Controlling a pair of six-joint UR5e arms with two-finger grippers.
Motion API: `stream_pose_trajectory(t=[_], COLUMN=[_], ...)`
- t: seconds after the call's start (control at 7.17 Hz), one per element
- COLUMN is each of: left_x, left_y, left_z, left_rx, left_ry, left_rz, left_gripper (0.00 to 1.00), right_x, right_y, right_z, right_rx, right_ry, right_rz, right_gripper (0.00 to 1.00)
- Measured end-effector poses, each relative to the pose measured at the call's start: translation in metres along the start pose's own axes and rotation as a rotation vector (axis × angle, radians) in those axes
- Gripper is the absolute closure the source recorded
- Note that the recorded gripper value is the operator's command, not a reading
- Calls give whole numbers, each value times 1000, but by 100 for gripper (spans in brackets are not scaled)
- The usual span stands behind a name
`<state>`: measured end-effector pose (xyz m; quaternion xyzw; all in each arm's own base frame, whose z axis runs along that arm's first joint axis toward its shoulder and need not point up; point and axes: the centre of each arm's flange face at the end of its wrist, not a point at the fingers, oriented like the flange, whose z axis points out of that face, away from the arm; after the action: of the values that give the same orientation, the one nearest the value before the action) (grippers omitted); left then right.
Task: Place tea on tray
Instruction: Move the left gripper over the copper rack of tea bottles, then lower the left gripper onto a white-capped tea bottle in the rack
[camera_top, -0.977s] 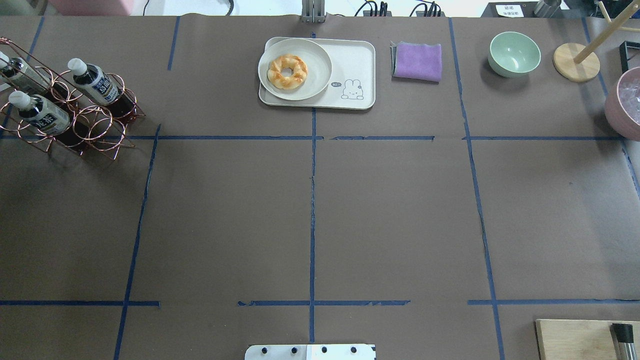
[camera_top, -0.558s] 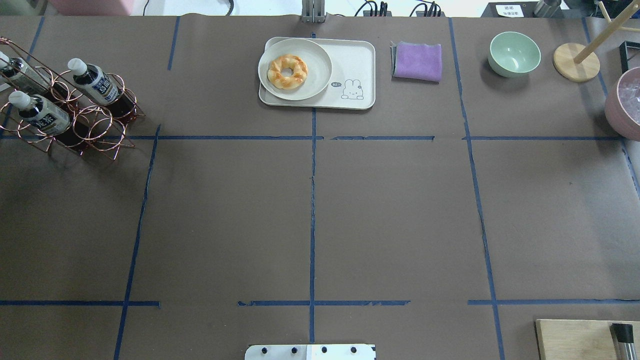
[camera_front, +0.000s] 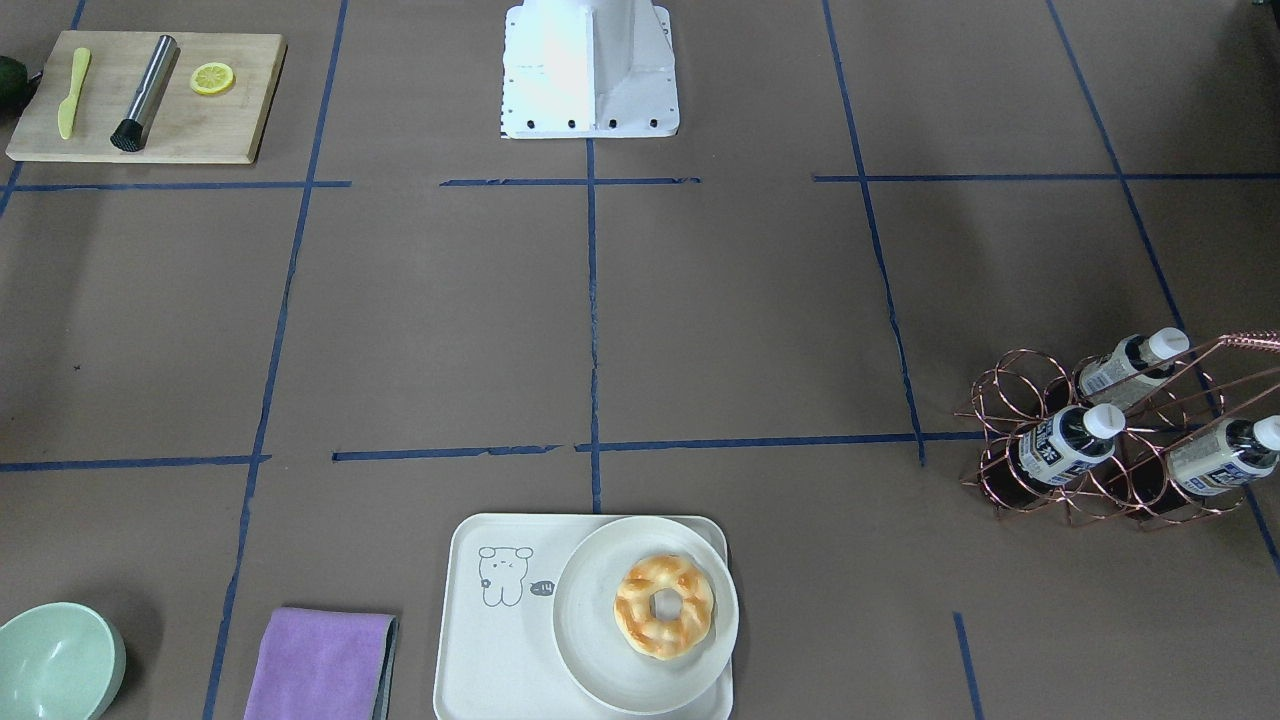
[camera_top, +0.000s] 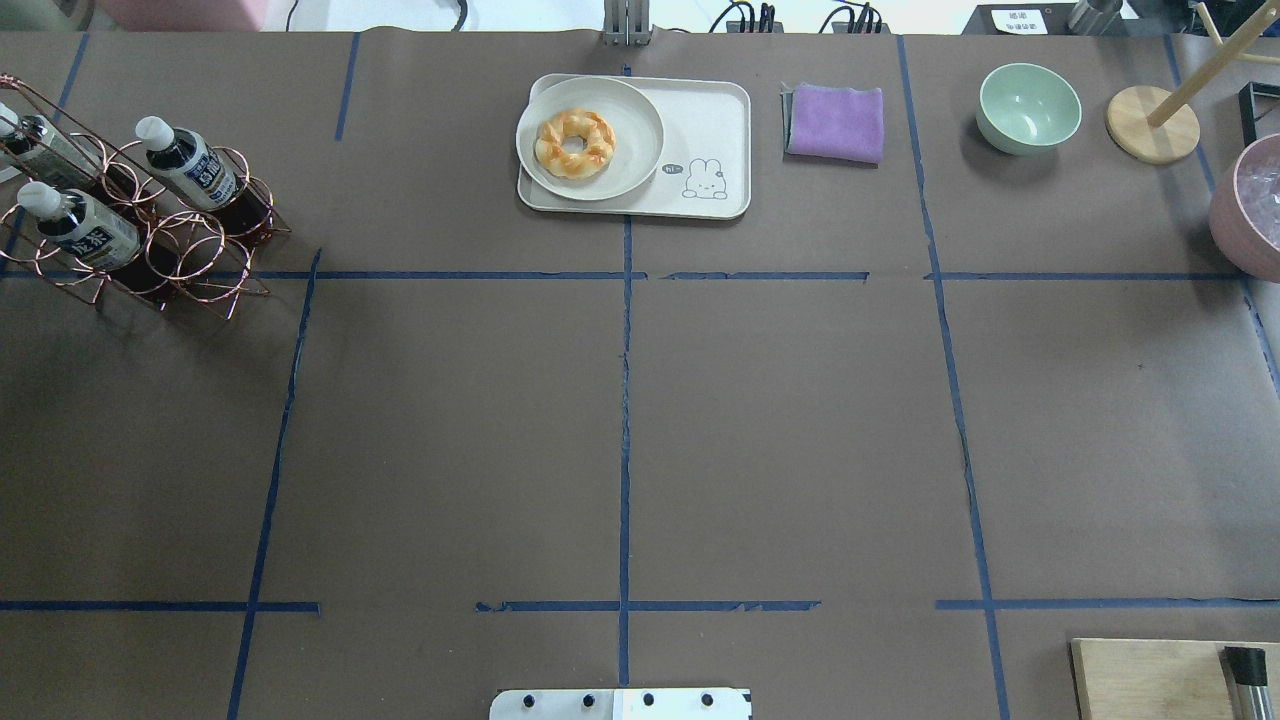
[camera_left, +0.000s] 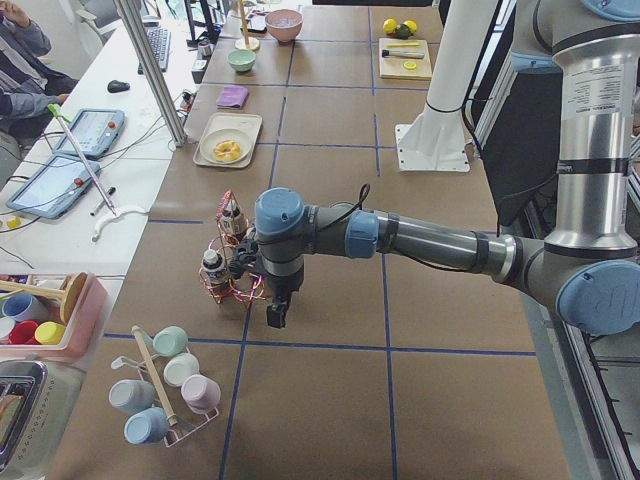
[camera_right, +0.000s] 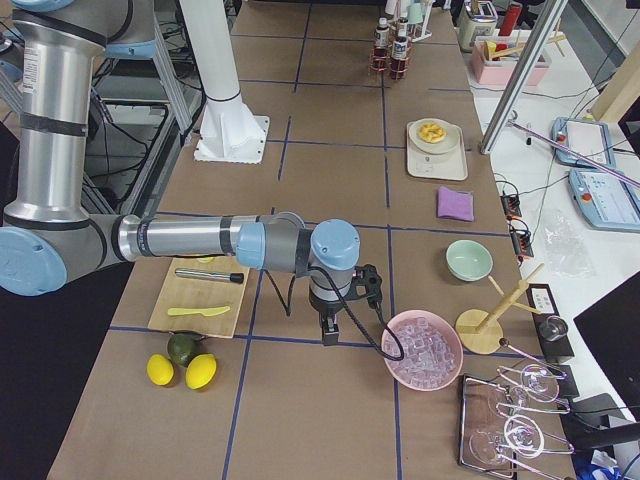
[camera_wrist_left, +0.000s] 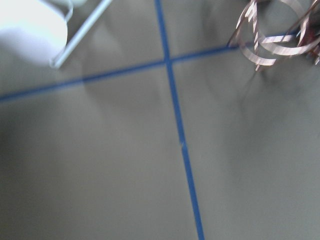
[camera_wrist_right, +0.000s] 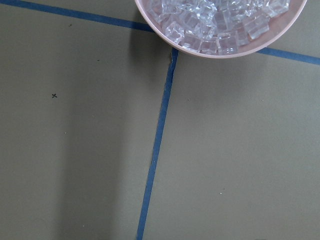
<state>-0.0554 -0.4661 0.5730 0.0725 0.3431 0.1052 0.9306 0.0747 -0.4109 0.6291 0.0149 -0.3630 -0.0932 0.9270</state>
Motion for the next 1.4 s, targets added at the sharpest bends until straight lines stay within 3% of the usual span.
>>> stream_pose_trajectory(t=[0.42,0.98,1.12,1.4], left_x=[21,99,117,146], left_y=[-18,-31,-35,-42], left_z=[-16,0,6,22], left_rx=[136,399,457,529], left_ry=[-6,113,114,103], left_rz=[45,-138,-162,-193], left_gripper=[0,1,12,13], right_x=[-1,1,1,1], right_y=[1,4,4,4], right_z=[1,3,4,4], right_rx=[1,-3,-4,-5], right_ry=[-9,-17,-17,-17], right_rz=[2,7,8,8], right_gripper=[0,0,0,0])
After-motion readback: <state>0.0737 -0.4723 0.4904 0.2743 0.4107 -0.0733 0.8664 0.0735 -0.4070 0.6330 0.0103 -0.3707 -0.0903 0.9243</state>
